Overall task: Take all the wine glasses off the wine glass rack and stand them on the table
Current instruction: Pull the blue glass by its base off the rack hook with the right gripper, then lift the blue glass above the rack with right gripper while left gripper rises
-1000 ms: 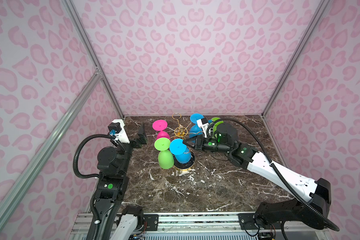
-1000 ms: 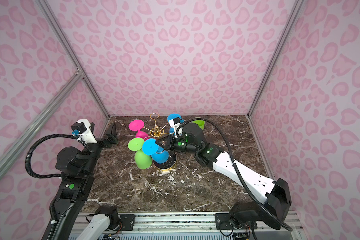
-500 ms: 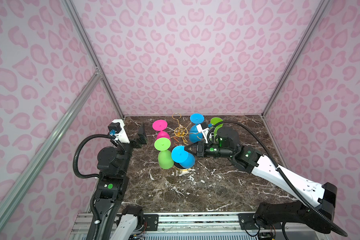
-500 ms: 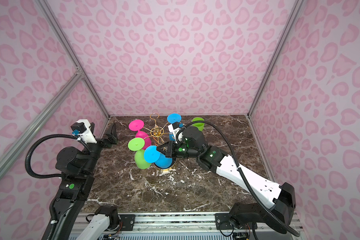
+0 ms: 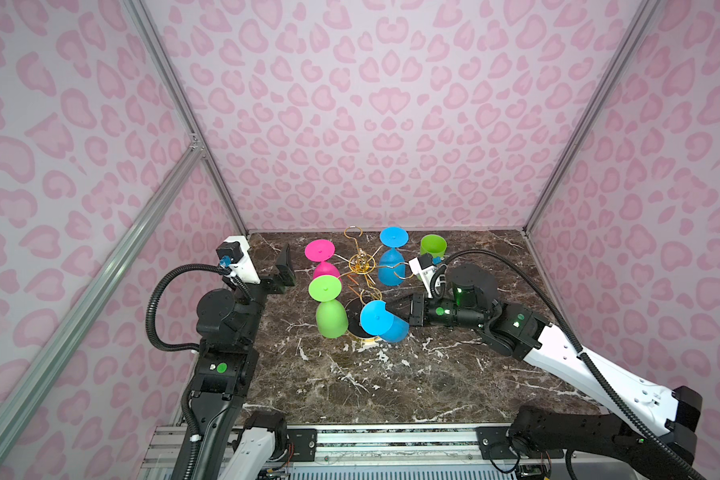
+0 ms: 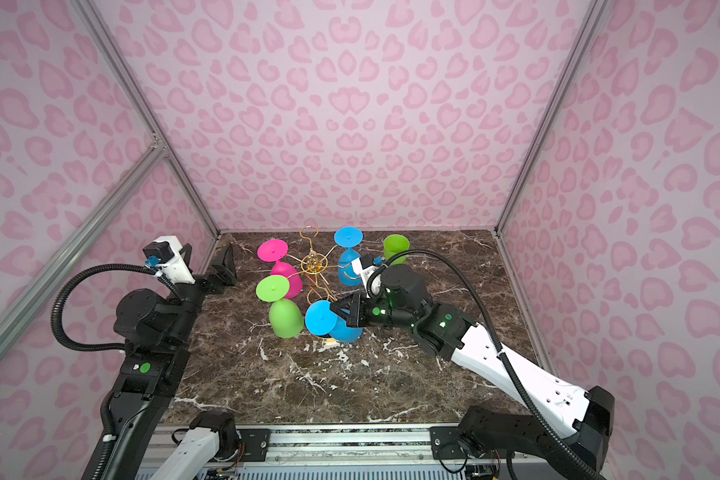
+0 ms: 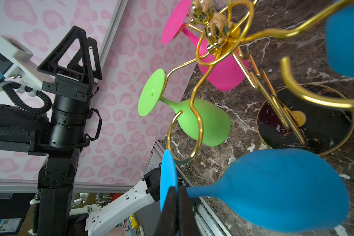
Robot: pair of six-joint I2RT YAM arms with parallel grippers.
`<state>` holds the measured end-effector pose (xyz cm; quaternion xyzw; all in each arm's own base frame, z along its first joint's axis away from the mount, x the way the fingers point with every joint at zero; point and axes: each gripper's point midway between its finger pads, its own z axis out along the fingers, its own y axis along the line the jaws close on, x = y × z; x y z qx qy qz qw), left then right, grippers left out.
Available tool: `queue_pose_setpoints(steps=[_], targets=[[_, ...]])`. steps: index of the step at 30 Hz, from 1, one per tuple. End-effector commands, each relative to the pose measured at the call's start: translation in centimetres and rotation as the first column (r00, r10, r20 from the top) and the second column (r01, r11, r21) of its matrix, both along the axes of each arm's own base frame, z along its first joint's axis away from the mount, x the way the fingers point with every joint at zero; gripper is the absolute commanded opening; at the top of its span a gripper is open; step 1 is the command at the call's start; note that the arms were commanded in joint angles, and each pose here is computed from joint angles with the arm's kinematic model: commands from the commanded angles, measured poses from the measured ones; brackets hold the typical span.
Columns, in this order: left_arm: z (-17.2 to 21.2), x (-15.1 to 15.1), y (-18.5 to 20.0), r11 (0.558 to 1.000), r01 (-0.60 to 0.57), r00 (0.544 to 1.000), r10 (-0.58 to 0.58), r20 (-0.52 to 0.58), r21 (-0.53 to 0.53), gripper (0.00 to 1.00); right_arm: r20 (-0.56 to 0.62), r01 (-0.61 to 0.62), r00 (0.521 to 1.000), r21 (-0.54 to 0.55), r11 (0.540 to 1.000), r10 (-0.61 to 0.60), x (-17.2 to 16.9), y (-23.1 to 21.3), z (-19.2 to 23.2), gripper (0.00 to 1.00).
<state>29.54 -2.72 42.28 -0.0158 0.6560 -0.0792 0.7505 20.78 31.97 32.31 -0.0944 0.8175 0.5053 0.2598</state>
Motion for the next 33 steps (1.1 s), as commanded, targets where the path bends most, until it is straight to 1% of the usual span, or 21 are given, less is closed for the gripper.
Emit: queue_pose_setpoints(steps=[1,8,12,17,21,24,27,29,30,33], targets=[[1.7,-0.3,-0.2,0.999,0.019,0.999,-0.017,0.050,-0.033,0.97,0.013,0.050,0.999,-0.030,0.998,-0.049,0.5,-1.4,-0.6,0.00],[3.0,-0.6,-0.1,0.994,0.034,0.997,-0.025,0.079,-0.106,0.97,0.029,0.164,0.986,-0.052,0.985,-0.163,1.7,-5.9,-0.4,0.00],[4.2,-0.9,-0.3,0.988,0.059,0.994,-0.045,0.097,-0.141,0.97,0.059,0.237,0.970,-0.037,0.971,-0.234,2.6,-8.7,0.7,0.00],[5.6,-1.0,-1.4,0.972,0.138,0.987,-0.118,0.111,-0.191,0.97,0.132,0.333,0.938,-0.076,0.940,-0.321,3.6,-12.6,2.3,0.00],[6.7,-0.9,-3.0,0.948,0.231,0.971,-0.213,0.105,-0.221,0.96,0.227,0.391,0.903,-0.080,0.917,-0.365,4.4,-15.0,5.3,0.00],[7.6,-1.0,-4.2,0.920,0.307,0.951,-0.290,0.108,-0.242,0.93,0.308,0.412,0.875,-0.069,0.909,-0.373,5.0,-15.7,8.2,0.00],[8.4,-1.3,-5.6,0.883,0.390,0.921,-0.376,0.106,-0.262,0.89,0.386,0.414,0.848,-0.052,0.909,-0.364,5.5,-15.6,10.9,0.00],[9.0,-1.5,-6.8,0.839,0.461,0.887,-0.450,0.108,-0.288,0.84,0.435,0.405,0.829,-0.032,0.914,-0.352,6.0,-15.3,12.6,0.00],[9.2,-1.5,-7.3,0.819,0.492,0.869,-0.483,0.106,-0.297,0.83,0.470,0.399,0.810,-0.003,0.917,-0.351,5.9,-15.3,14.5,0.00],[9.9,-1.1,-9.2,0.746,0.580,0.804,-0.588,0.086,-0.327,0.79,0.531,0.383,0.777,0.025,0.923,-0.337,6.7,-14.7,16.8,0.00]])
